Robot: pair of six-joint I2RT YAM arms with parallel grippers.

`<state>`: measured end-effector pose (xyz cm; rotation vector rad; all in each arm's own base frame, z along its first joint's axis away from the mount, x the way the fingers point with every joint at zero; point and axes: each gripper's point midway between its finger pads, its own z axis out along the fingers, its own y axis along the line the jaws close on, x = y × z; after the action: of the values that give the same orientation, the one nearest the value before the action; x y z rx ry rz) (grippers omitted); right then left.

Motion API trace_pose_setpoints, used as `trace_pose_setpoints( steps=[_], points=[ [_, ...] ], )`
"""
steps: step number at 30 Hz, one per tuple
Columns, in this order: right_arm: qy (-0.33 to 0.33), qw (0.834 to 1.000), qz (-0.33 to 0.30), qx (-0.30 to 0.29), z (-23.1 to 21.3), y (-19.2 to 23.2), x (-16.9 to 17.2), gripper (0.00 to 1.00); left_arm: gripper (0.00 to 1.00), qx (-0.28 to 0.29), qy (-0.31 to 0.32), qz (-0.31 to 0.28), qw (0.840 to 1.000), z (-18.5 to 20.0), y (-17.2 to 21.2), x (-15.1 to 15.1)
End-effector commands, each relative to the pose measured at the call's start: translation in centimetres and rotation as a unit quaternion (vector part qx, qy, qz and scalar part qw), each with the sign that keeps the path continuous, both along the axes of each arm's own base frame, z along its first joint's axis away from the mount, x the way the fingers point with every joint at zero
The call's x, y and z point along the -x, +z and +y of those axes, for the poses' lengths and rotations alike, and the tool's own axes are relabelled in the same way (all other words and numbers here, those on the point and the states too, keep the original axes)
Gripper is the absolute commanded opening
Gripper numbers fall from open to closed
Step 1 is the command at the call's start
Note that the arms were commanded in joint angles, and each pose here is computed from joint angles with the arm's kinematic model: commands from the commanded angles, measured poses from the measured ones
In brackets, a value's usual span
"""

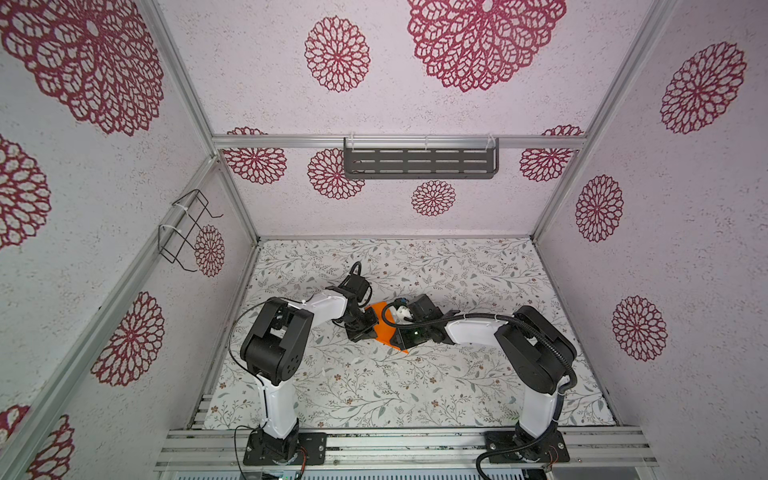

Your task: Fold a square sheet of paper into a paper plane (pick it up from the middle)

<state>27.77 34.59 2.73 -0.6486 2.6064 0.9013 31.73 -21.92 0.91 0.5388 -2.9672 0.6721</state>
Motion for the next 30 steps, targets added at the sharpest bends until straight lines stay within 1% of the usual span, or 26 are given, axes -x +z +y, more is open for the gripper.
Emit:
trace_pose_setpoints(
  steps=[1,7,10,13,15,19,22,27,30],
  points=[
    [-0.002,0.999,0.008,0.036,-1.0,-1.6,0.2,0.13,0.06,-0.061,-0.003,0.014,0.998,2.3,-1.2,0.6],
    [-0.003,0.999,0.006,0.041,-1.2,-1.6,0.2,0.13,0.07,-0.097,-0.001,0.002,0.995,4.2,-1.1,0.5],
    [-0.002,0.999,0.006,0.042,-1.2,-1.8,0.3,0.13,0.07,-0.102,-0.009,-0.008,0.995,4.6,-0.5,0.5],
    [-0.002,0.999,0.004,0.044,-1.3,-1.8,0.2,0.13,0.09,-0.097,-0.014,-0.033,0.995,4.7,1.0,-0.2],
    [-0.001,0.999,0.005,0.043,-1.3,-1.8,0.2,0.13,0.09,-0.082,-0.014,-0.05,0.995,4.3,2.2,-0.7],
    [-0.002,0.999,0.005,0.041,-1.2,-1.7,0.2,0.13,0.09,-0.004,-0.018,-0.082,0.996,1.7,4.5,-1.8],
    [-0.002,0.999,0.006,0.039,-1.2,-1.7,0.3,0.13,0.09,0.04,-0.017,-0.088,0.995,0.2,4.9,-2.0],
    [0.0,0.999,0.007,0.037,-1.1,-1.8,0.3,0.13,0.05,0.068,-0.023,-0.056,0.996,-1.6,3.1,-1.3],
    [0.002,0.999,0.006,0.035,-1.0,-1.7,0.3,0.13,0.04,0.064,-0.031,-0.04,0.997,-2.0,2.1,-0.9]
  ],
)
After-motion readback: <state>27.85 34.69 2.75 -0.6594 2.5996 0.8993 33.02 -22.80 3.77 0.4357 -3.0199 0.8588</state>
